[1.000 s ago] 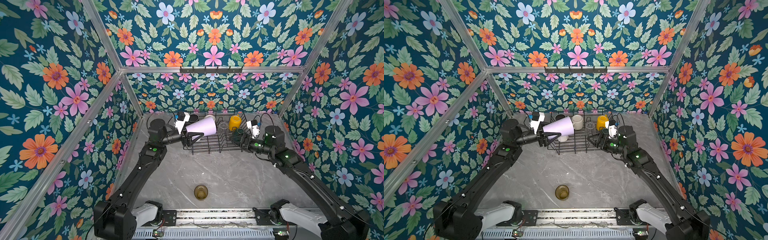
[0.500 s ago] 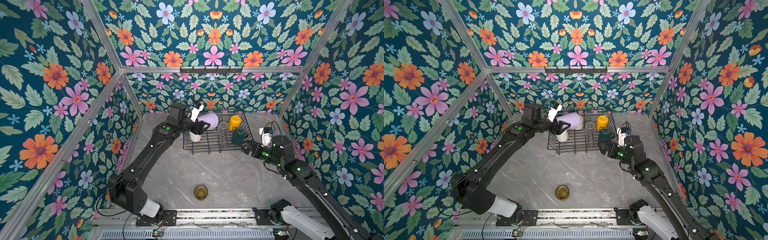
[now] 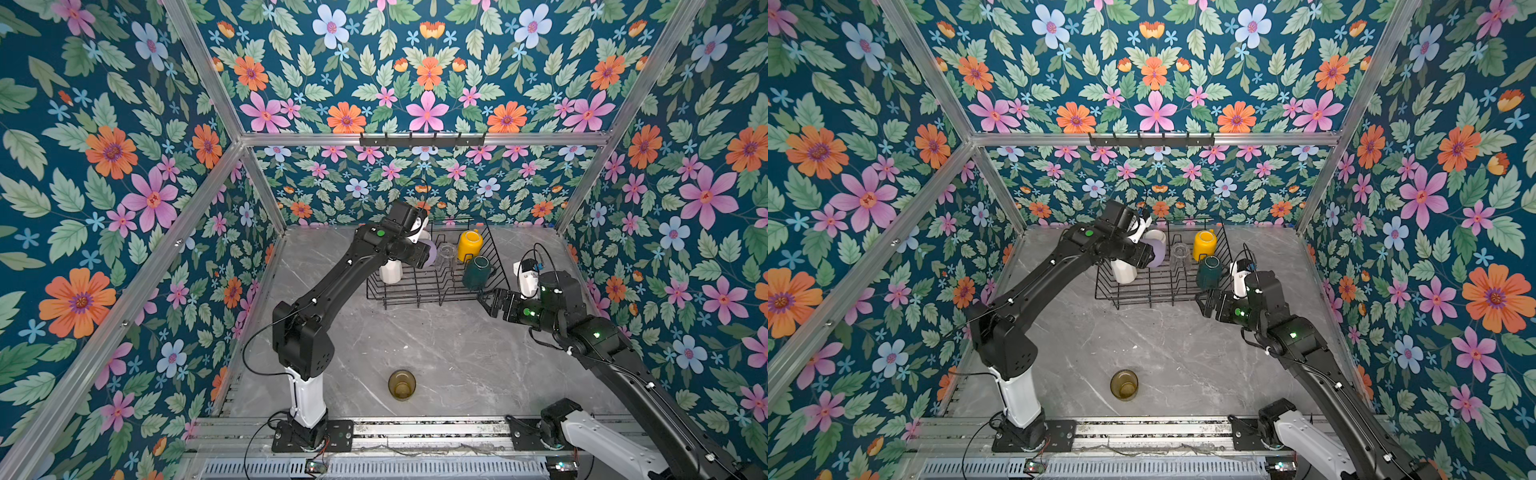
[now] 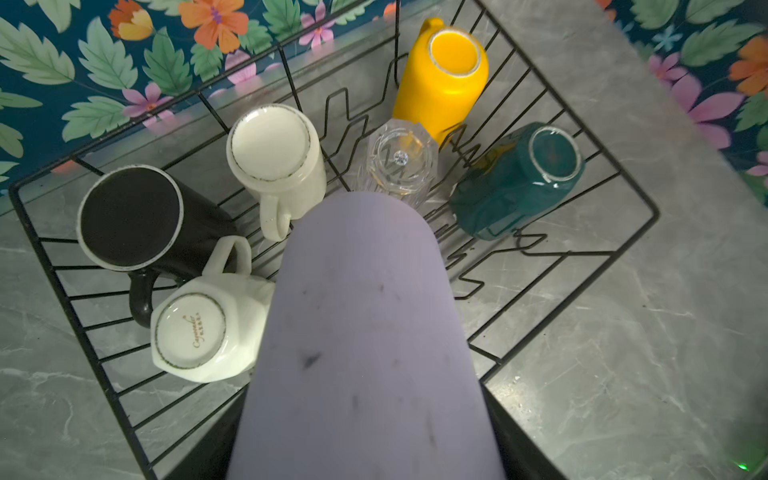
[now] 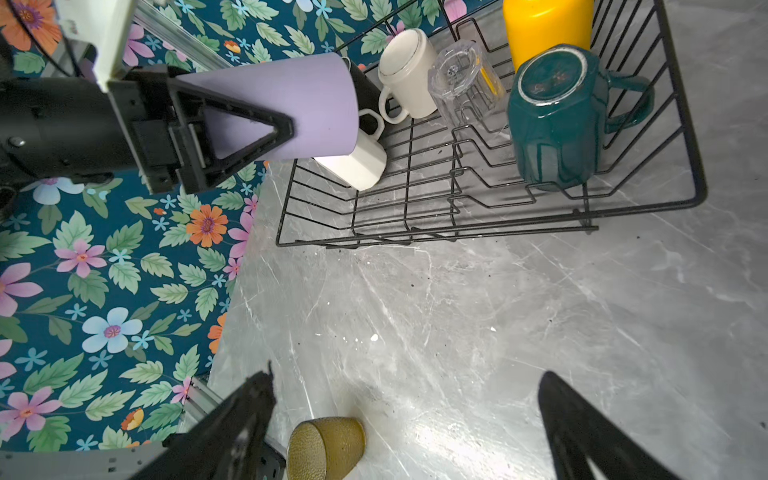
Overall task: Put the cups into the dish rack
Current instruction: 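Move the lilac cup over the rack with the left gripper while the right gripper withdraws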
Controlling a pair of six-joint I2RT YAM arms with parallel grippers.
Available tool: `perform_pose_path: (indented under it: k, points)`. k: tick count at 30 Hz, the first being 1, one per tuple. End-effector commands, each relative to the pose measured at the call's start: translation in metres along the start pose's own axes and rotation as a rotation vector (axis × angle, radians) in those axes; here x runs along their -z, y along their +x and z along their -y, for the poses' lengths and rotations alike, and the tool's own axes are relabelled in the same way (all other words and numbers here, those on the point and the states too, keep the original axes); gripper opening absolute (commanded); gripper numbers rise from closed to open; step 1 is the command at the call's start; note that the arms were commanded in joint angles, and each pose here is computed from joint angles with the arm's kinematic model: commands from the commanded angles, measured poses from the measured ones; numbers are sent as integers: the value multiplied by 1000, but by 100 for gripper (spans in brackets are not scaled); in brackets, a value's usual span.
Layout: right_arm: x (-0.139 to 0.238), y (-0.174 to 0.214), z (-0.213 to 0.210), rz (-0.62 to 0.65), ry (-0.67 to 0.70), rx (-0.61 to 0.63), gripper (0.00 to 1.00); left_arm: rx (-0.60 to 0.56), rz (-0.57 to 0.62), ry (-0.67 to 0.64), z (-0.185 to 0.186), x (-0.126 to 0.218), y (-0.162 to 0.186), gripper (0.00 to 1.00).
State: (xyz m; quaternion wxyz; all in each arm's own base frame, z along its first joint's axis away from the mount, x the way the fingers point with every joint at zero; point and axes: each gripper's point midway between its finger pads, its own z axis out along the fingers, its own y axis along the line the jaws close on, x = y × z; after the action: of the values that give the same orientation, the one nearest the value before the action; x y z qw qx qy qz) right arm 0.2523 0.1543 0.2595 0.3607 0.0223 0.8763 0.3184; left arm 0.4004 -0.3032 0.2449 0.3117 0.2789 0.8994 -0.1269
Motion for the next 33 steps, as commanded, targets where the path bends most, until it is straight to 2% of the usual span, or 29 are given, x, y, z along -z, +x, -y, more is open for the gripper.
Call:
perform_pose_path:
  k: [1,14,33]
  points:
    - [3,6,0,-15,-7,30,99,-5,-90,-123,-14,-9,15,0]
    - [5,21,9,-44,2,60,99,-28,-191,-178,-15,-61,21,0]
    - [1,34,4,-63,-70,18,99,-77,-251,-272,-35,-106,31,0]
